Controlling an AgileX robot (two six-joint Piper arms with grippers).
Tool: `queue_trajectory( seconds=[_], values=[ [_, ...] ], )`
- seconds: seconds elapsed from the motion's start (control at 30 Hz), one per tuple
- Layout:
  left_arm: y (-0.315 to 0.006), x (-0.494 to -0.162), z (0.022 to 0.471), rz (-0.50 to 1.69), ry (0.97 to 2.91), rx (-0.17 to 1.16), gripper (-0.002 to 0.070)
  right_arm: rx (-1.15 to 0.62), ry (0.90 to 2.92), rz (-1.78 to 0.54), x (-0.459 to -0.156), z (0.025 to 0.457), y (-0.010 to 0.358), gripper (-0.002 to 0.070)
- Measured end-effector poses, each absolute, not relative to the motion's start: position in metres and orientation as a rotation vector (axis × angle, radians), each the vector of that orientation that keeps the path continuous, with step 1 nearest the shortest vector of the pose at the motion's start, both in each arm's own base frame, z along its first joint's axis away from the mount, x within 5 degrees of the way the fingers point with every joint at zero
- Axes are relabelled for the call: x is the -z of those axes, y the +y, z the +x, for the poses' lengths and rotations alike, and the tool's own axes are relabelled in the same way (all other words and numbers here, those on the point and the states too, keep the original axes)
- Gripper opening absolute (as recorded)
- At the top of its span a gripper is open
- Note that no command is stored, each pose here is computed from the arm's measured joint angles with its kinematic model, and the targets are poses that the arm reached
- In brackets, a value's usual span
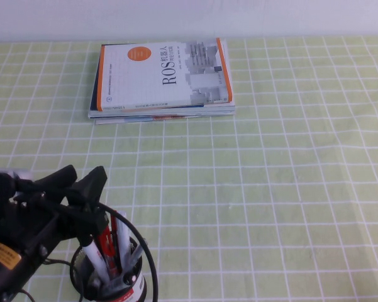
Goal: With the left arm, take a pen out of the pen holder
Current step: Pick up the pen from the pen holder
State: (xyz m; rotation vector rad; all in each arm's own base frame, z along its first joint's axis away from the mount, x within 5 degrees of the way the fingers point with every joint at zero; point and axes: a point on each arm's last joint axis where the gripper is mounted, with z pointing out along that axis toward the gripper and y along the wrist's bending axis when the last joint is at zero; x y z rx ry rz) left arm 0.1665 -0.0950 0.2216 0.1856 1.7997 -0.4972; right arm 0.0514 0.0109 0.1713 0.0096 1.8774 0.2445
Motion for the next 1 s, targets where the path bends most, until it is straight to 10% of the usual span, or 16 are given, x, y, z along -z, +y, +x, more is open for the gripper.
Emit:
queue_trajectory(
  seconds=[0.53,1.0],
  values=[
    [-0.095,-0.222,0.167,0.232,1.787,0.458,0.0037,-0.244,1.877,0.010,-0.171,0.051,0.011,-0.0012],
    [-0.109,-0.264,0.176,0.302,1.804,0.502,0.0001,-0.244,1.877,0.010,-0.171,0.051,0.011,-0.0012]
  ],
)
